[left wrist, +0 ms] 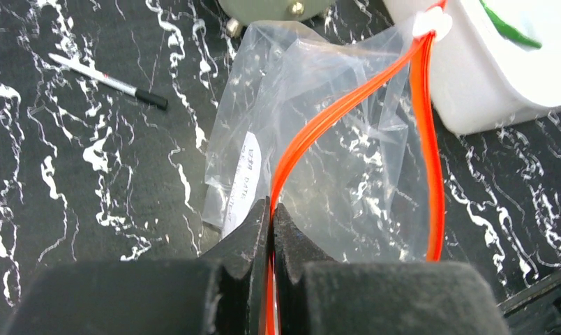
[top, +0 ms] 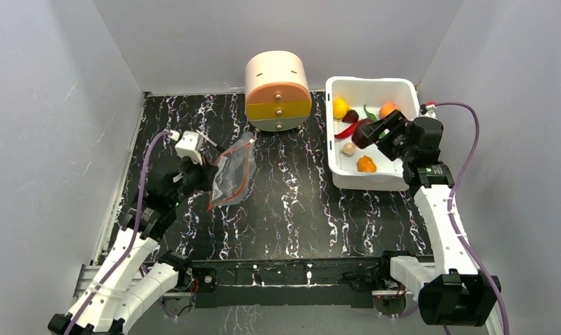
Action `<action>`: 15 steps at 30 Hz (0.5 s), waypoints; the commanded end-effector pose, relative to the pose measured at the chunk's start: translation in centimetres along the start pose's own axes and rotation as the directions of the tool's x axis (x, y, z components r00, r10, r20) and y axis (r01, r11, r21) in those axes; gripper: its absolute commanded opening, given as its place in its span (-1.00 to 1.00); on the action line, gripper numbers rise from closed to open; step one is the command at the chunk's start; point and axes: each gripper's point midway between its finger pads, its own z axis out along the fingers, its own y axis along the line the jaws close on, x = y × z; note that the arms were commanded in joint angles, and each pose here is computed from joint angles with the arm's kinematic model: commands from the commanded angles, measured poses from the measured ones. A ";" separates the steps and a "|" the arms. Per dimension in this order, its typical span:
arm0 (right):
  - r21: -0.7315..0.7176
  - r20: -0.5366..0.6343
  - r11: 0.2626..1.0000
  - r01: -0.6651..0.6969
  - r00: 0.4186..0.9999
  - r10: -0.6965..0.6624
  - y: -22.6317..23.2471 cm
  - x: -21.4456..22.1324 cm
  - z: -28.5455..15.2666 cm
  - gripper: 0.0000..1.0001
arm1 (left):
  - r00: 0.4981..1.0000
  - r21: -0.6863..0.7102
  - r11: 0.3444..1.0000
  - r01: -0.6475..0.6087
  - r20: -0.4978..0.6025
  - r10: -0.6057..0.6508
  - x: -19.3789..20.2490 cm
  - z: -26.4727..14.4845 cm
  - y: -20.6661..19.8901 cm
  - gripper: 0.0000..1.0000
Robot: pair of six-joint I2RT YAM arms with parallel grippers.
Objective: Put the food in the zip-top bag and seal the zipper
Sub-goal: Pick up the fake fruit from the bin.
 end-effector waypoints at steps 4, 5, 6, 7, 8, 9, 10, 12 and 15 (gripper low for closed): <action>-0.155 -0.131 0.988 0.008 0.991 -0.029 4.8 3.7 -3.3 0.00 | 1.000 -0.093 0.996 0.010 0.028 -0.008 -5.3 -1.0 0.7 -1.00; -0.168 -0.139 0.986 0.010 0.990 -0.034 5.3 4.0 -3.5 0.01 | 1.000 -0.111 0.994 0.008 0.019 -0.006 -5.5 -1.1 0.9 -1.00; -0.183 -0.153 0.983 0.013 0.987 -0.042 5.8 4.5 -3.6 0.01 | 1.000 -0.136 0.991 0.004 0.012 -0.002 -5.7 -1.2 1.3 -1.00; -0.196 -0.162 0.980 0.014 0.986 -0.046 6.3 4.9 -3.8 0.02 | 1.000 -0.161 0.987 0.005 0.005 -0.004 -5.8 -1.3 1.7 -1.00; -0.204 -0.176 0.979 0.010 0.983 -0.047 6.8 5.4 -4.0 0.02 | 1.000 -0.182 0.983 0.008 -0.006 -0.010 -5.7 -1.3 2.0 -1.00; -0.218 -0.190 0.976 0.007 0.981 -0.049 7.4 6.0 -4.2 0.02 | 1.000 -0.196 0.981 0.009 -0.016 -0.012 -5.5 -1.3 2.3 -1.00; -0.235 -0.205 0.972 0.003 0.977 -0.052 8.1 6.7 -4.4 0.02 | 1.000 -0.200 0.980 0.010 -0.027 -0.016 -5.3 -1.1 2.3 -1.00; -0.277 -0.240 0.961 -0.012 0.969 -0.058 9.7 8.3 -4.8 0.03 | 0.999 -0.178 0.984 0.011 -0.047 -0.019 -4.5 -0.6 2.0 -1.00; -0.330 -0.317 0.942 -0.067 0.947 -0.044 12.2 10.4 -5.5 0.04 | 0.997 -0.139 0.990 0.021 -0.075 -0.031 -3.3 0.1 1.4 -1.00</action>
